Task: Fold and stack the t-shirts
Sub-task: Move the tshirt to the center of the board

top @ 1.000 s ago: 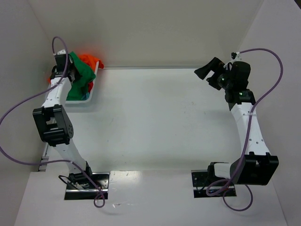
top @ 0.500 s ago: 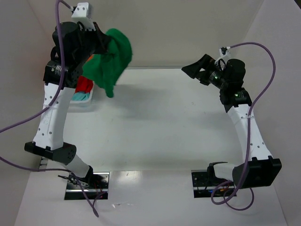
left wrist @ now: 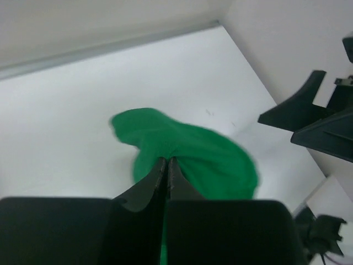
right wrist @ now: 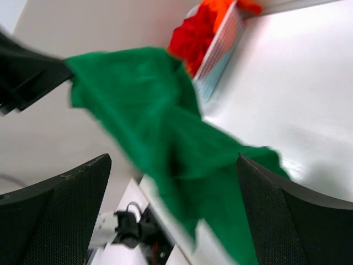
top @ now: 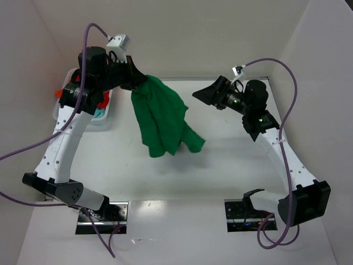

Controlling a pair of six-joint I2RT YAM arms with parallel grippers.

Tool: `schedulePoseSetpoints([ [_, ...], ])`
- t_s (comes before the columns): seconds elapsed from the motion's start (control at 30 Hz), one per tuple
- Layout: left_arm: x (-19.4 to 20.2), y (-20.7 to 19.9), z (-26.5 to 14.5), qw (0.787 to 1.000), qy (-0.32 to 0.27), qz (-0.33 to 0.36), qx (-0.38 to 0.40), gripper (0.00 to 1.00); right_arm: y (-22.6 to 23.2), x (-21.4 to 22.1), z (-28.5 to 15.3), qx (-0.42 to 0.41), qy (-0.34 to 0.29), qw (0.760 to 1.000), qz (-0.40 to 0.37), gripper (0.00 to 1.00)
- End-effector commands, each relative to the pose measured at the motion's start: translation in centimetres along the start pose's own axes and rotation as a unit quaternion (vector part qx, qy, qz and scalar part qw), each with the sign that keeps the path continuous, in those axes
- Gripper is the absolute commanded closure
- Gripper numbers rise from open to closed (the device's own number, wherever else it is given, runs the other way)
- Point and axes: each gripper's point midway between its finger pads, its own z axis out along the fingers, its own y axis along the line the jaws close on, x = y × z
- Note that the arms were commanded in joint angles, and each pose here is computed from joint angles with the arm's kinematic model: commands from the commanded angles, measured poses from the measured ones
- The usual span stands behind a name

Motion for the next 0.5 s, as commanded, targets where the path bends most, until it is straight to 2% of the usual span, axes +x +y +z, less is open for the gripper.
schedulePoseSetpoints([
  [0.0,-1.7,-3.3,-0.7,0.996,-0.036,-0.006,0.084,1.0,4.1,1.5,0.1,-0.069,0.001,0.997,-0.017,0.01],
  [0.1,-0.6,-4.9,-0.5,0.99,-0.019,-0.02,0.14,1.0,6.2,3.5,1.2,-0.107,0.014,0.994,0.004,0.01],
  [0.3,-0.3,-5.0,-0.6,0.989,-0.017,-0.015,0.144,1.0,6.2,7.4,5.1,-0.096,0.06,0.993,0.028,0.01],
  [0.47,-1.8,-6.3,-1.8,0.985,-0.033,-0.003,0.168,1.0,5.9,8.0,5.8,-0.082,0.052,0.995,0.03,0.01],
])
